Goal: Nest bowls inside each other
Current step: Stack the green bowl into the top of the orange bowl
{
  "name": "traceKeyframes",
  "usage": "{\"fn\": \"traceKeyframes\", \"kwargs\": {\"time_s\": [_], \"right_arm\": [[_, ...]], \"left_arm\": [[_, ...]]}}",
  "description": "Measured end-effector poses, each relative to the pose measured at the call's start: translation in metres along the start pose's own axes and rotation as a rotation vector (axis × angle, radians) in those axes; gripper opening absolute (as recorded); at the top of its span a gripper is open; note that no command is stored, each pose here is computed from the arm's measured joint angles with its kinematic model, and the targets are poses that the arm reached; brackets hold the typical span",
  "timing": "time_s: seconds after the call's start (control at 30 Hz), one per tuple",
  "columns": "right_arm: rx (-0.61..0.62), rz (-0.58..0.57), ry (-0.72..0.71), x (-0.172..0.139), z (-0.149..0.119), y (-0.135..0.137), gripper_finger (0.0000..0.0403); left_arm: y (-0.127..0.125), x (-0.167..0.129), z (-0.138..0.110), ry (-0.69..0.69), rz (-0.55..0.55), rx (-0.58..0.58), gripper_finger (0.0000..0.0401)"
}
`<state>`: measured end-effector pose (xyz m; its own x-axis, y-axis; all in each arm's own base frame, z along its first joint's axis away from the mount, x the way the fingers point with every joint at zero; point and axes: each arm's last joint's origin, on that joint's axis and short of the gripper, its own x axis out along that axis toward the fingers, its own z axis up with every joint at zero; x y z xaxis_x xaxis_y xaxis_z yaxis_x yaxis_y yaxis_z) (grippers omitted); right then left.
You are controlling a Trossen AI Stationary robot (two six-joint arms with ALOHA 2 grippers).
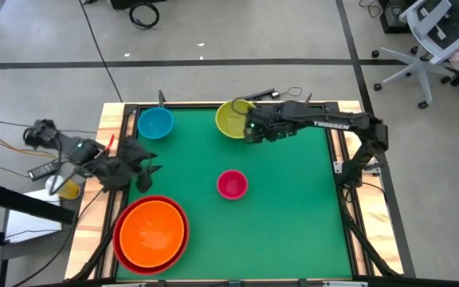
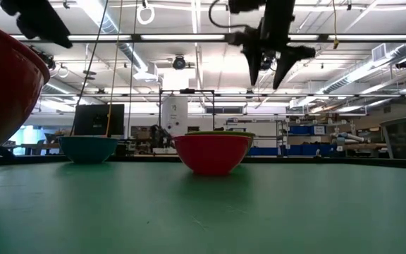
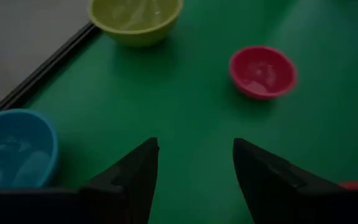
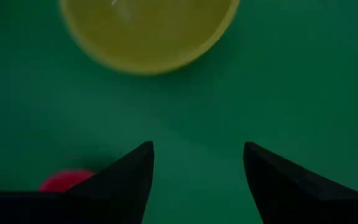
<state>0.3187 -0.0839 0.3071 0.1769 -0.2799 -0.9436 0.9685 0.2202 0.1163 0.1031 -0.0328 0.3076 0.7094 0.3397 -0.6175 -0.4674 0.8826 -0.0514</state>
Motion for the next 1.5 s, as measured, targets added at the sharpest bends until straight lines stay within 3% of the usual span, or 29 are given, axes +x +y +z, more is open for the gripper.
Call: {"fn": "traceKeyframes", "kwargs": {"time_s": [0.2, 0.33, 0.53, 0.8, 1.07, 1.5], "right_arm": [[0.126, 0.002, -0.045, 0.024, 0.04, -0.02, 0.0251], [0.139, 0.061, -0.081, 0.04, 0.073, -0.036, 0.0251], [0.135, 0.081, -0.007, 0.086, 0.103, -0.057, 0.0251], [0.038, 0.124, 0.01, 0.124, 0.12, -0.058, 0.0251], [-0.063, 0.086, 0.053, 0.154, 0.124, -0.062, 0.0234], [-0.205, 0.088, 0.004, 0.155, 0.127, -0.06, 0.0171]], "left_arm": [[0.011, 0.019, 0.018, 0.011, 0.07, -0.064, 0.0208], [0.022, 0.035, 0.035, -0.014, 0.104, -0.106, 0.0208], [0.042, 0.069, 0.056, -0.006, 0.138, -0.19, 0.0208], [0.066, 0.107, 0.071, 0.005, 0.181, -0.306, 0.0208], [0.082, 0.136, 0.072, 0.045, 0.251, -0.479, 0.0208], [0.084, 0.169, 0.07, 0.066, 0.276, -0.623, 0.0208]]}}
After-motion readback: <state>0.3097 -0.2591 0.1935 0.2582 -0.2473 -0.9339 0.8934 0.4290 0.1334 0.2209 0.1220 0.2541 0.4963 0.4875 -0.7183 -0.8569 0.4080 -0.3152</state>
